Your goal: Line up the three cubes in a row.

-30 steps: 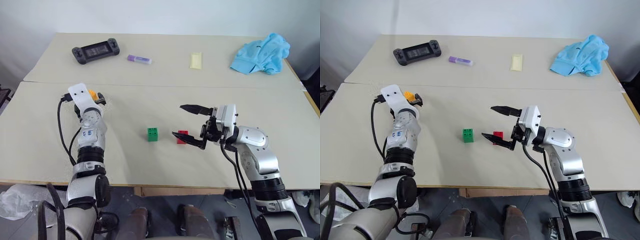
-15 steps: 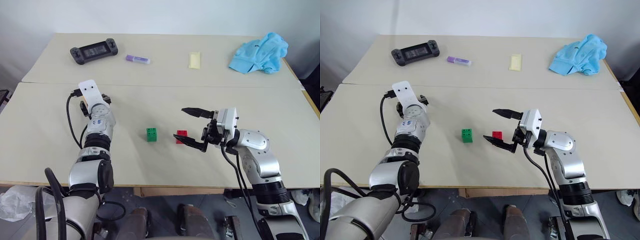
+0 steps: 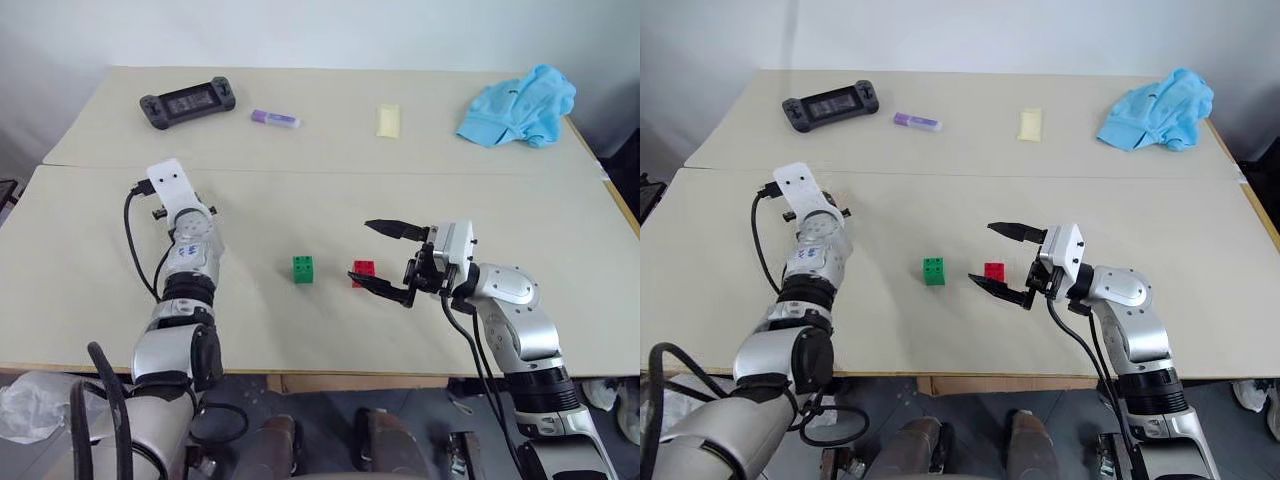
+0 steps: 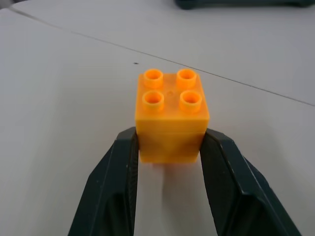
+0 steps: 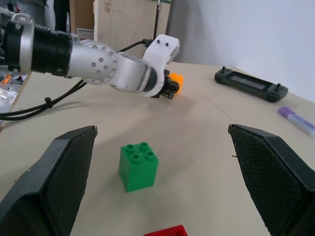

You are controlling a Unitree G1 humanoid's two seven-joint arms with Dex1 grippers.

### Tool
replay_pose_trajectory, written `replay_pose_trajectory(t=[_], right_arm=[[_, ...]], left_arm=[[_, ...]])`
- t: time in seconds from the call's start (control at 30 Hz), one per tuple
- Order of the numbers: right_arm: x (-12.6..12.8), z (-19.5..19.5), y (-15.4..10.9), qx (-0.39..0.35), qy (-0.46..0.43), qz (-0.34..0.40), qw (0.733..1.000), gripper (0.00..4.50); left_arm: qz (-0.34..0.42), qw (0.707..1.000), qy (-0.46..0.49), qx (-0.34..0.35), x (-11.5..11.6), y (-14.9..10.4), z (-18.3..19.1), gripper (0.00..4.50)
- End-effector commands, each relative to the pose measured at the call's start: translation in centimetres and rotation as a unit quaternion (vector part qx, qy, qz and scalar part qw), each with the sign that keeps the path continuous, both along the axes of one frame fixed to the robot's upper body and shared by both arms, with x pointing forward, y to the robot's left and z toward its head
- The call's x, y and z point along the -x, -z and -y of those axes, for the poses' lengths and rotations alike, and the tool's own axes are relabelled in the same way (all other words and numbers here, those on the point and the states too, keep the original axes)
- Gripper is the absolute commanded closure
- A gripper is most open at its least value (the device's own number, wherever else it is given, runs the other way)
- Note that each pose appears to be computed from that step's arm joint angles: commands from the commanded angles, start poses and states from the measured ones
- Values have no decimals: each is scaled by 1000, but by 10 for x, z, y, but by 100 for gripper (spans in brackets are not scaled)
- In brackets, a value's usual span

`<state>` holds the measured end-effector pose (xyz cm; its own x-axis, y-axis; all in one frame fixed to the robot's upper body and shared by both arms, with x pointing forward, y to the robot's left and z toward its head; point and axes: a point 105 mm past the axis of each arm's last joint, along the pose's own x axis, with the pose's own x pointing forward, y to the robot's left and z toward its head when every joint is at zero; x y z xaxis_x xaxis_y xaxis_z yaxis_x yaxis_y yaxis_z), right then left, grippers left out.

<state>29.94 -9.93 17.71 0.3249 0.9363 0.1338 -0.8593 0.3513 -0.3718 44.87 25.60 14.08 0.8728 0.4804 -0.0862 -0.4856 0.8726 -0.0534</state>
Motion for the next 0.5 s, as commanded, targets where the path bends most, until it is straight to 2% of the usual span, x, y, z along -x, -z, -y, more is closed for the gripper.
replay_pose_trajectory(t=[0.03,0.1,0.17,0.27,0.3,0.37,0.43,0.5], right_arm=[[4,6,-8,0,6,21,1000,0],[7,14,-8,7,12,22,1000,0],[7,22,-10,13,20,25,999,0],[8,29,-13,14,29,33,999,0],[8,33,-12,20,32,34,999,0],[8,38,-10,30,38,32,998,0],[8,41,-8,35,40,30,998,0],[9,44,-7,38,42,27,998,0]], left_arm=[[87,989,101,-69,7,-38,-8,305],[119,964,204,-118,22,-53,-18,305],[134,936,306,-110,36,-63,-22,305],[161,879,446,-49,56,-78,-14,305],[150,853,494,-78,66,-80,-11,305],[110,793,586,-127,86,-75,-2,305],[81,755,632,-154,95,-68,3,305],[46,705,683,-187,103,-54,13,305]])
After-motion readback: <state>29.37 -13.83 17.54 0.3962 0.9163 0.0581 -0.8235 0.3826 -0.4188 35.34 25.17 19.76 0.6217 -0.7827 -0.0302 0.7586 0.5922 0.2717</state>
